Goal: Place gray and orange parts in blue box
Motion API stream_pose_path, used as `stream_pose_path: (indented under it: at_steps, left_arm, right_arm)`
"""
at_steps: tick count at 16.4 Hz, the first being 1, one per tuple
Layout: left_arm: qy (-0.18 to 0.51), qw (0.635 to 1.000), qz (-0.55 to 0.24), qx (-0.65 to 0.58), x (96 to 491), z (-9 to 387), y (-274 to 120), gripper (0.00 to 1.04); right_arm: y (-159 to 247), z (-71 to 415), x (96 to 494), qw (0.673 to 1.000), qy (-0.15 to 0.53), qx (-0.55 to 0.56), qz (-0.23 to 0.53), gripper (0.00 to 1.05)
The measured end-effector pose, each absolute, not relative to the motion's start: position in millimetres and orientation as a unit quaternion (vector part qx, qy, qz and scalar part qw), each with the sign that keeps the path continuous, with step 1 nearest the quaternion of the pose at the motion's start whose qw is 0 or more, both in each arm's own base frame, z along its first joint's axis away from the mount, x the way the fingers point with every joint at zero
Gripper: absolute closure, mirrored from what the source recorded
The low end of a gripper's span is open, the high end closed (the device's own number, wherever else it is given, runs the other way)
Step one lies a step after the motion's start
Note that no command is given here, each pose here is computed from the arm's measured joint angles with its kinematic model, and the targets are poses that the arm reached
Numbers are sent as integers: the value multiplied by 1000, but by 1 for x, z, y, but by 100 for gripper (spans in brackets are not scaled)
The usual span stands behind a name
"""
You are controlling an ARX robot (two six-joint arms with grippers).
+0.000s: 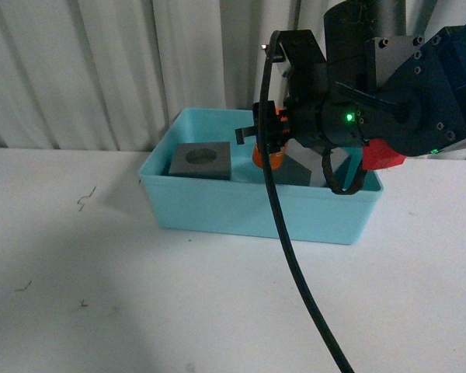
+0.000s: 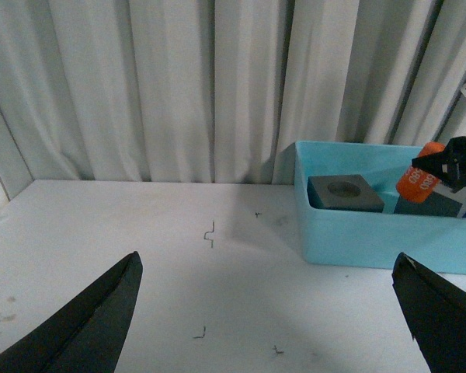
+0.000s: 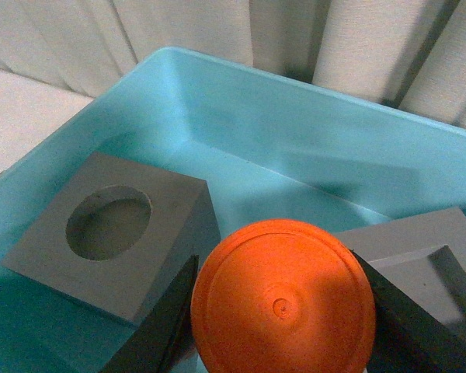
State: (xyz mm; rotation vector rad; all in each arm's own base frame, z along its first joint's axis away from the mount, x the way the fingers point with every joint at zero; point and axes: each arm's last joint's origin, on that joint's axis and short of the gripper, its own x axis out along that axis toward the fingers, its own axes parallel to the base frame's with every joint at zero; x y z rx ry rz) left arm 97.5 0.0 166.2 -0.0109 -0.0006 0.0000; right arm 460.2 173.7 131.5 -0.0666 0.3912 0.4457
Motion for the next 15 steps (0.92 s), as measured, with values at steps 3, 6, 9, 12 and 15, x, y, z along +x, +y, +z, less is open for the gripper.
stream_pose_path:
  at_steps: [3,6,9,12,15]
  left_arm:
    - [0,1000,0,-5,97,166,0,7]
    - [0,1000,0,-5,97,166,0,7]
    - [0,1000,0,-5,97,166,0,7]
    - [0,1000,0,-5,97,166,0,7]
    - [0,1000,0,-5,97,166,0,7]
  right_arm:
    - [175,131,461,955,195,-33,220,57]
    - [178,127,462,954,199,-34,222,57]
    - [180,122,462,952,206,-36,224,57]
    - [182,112,466,950,219,-38,221,57]
    - [194,100,471,944,239,-38,226,57]
